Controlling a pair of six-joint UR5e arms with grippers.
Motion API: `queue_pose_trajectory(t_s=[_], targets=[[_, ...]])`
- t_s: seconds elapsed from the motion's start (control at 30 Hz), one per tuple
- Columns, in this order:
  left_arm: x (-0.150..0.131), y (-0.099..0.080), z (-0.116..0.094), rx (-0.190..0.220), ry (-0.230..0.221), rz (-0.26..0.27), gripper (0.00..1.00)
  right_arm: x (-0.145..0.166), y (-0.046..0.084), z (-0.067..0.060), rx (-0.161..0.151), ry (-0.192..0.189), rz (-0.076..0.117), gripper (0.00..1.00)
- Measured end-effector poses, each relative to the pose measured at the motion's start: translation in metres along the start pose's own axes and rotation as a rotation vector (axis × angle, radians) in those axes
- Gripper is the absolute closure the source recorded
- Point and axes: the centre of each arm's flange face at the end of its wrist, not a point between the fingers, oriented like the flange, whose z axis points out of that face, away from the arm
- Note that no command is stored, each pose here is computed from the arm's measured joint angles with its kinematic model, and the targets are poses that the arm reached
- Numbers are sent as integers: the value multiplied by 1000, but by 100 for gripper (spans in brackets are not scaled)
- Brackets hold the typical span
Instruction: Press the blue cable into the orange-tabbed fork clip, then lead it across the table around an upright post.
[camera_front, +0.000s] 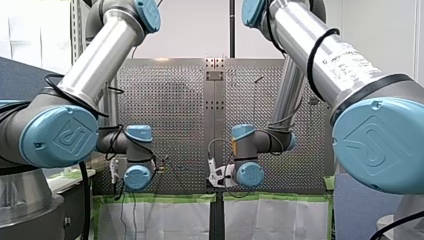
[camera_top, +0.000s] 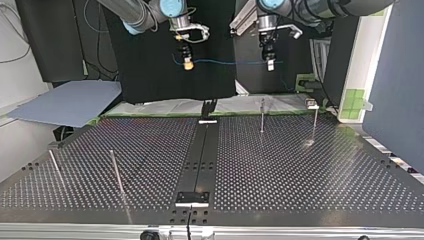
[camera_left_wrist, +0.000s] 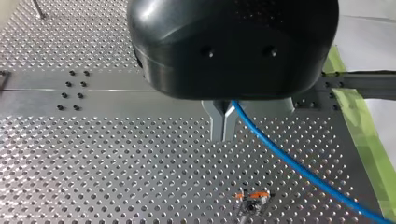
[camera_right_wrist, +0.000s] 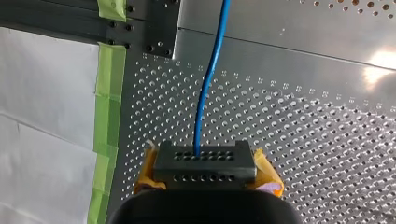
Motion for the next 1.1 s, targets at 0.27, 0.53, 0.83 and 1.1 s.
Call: queue_pose_trajectory(t_s=[0.27, 0.53, 0.83, 1.1], targets=[[-15, 0, 4, 17, -35, -45, 100, 39, -3, 7, 20, 44, 65, 100], [-33, -2, 9, 45, -40, -107, 100, 68, -13, 26, 91, 137, 159, 100], [-21, -6, 22, 42, -60, -205, 100, 54, -27, 57, 139, 132, 197, 100], [0, -8, 37, 9, -63, -287, 100, 34, -24, 70, 128, 109, 198, 100]])
